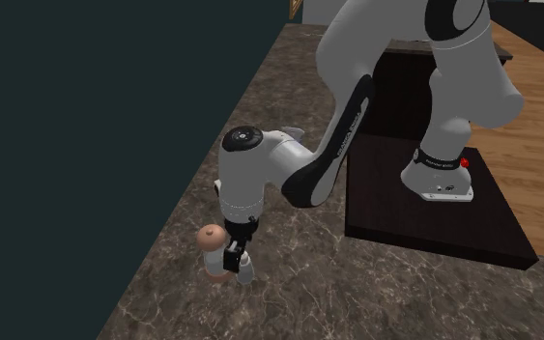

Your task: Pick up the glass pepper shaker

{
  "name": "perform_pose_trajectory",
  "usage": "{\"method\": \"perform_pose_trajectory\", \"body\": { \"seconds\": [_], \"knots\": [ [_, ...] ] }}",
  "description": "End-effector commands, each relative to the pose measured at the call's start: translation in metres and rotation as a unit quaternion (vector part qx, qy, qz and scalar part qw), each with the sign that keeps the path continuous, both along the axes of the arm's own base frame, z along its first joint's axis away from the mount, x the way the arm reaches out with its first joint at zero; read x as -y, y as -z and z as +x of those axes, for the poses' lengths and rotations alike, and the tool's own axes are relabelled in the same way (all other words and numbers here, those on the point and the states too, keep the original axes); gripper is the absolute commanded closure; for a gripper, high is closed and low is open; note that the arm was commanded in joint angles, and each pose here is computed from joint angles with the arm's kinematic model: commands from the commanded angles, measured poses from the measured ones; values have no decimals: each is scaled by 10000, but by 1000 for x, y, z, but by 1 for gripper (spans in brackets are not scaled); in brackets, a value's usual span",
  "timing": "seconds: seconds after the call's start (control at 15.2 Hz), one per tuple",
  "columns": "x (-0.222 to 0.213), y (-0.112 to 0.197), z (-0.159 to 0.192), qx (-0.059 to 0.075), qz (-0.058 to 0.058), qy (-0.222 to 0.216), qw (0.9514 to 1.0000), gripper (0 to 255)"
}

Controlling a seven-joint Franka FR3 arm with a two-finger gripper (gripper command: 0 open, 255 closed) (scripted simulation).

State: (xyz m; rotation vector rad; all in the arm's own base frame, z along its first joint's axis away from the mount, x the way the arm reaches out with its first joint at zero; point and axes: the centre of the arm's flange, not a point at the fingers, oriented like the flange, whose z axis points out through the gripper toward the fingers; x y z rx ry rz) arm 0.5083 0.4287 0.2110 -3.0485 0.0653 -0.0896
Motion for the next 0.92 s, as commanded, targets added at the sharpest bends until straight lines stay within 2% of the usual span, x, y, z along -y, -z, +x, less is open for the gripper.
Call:
{"method": "perform_pose_trajectory", "body": {
  "seconds": [0.0,0.2,0.26,0.86],
  "knots": [
    [0,11,1,2,2,0,10000,0],
    [0,19,1,2,1,0,10000,0],
    [0,19,1,2,1,0,10000,255],
    [0,19,1,2,2,0,10000,255]
  ]
}}
